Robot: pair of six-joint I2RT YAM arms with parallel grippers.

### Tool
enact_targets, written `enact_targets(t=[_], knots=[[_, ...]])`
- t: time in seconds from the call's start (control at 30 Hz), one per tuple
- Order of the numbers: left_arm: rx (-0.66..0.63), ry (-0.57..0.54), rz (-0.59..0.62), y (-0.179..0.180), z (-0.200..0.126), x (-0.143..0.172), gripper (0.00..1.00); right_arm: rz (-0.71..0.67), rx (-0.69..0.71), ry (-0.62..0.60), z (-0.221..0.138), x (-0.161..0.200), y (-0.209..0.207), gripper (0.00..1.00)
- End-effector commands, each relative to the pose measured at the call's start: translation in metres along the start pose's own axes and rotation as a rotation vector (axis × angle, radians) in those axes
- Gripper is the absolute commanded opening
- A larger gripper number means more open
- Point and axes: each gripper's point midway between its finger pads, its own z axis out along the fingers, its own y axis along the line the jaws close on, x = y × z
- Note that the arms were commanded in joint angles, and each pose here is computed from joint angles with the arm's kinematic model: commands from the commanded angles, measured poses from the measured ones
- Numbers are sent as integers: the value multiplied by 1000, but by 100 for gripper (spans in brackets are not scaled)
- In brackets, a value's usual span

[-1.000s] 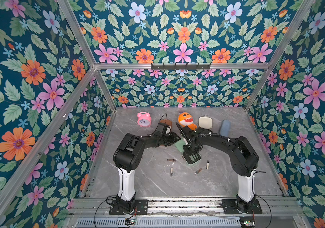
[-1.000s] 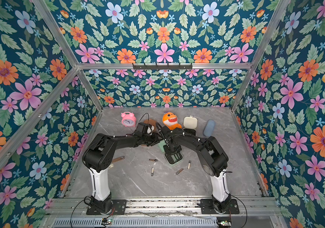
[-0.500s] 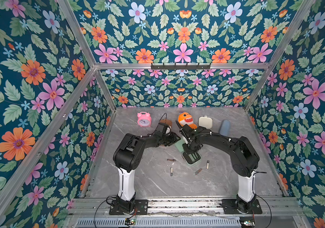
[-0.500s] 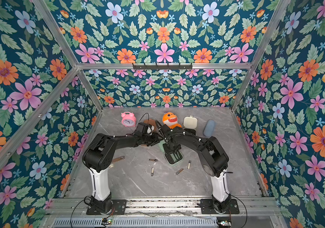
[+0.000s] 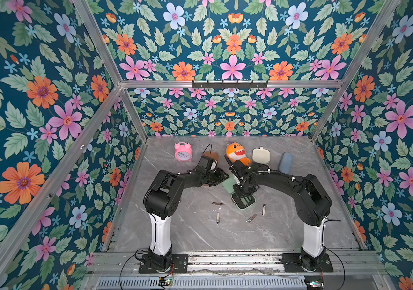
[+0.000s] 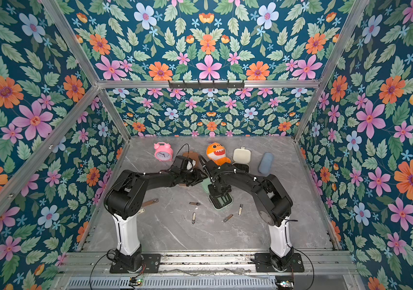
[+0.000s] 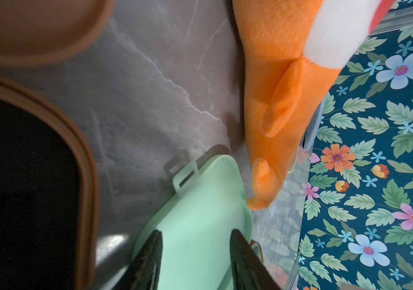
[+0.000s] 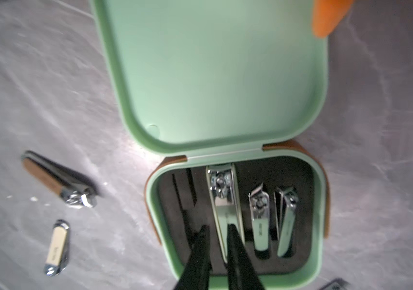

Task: Organize nail clipper sets
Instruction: Place the nail clipper in the storage box, then adjust the nail clipper in the storage box.

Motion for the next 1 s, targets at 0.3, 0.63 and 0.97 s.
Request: enact_targets(t=[0.3, 0.63, 0.97], knots=[[-67, 10, -10, 12, -3, 4, 48, 96, 11, 4, -6, 6, -40, 13], [-73, 13, -14, 13, -3, 5, 48, 107, 3, 16, 8, 1, -46, 10], [-76, 14, -12, 13, -1, 6, 48, 99, -10, 21, 13, -6, -45, 7]])
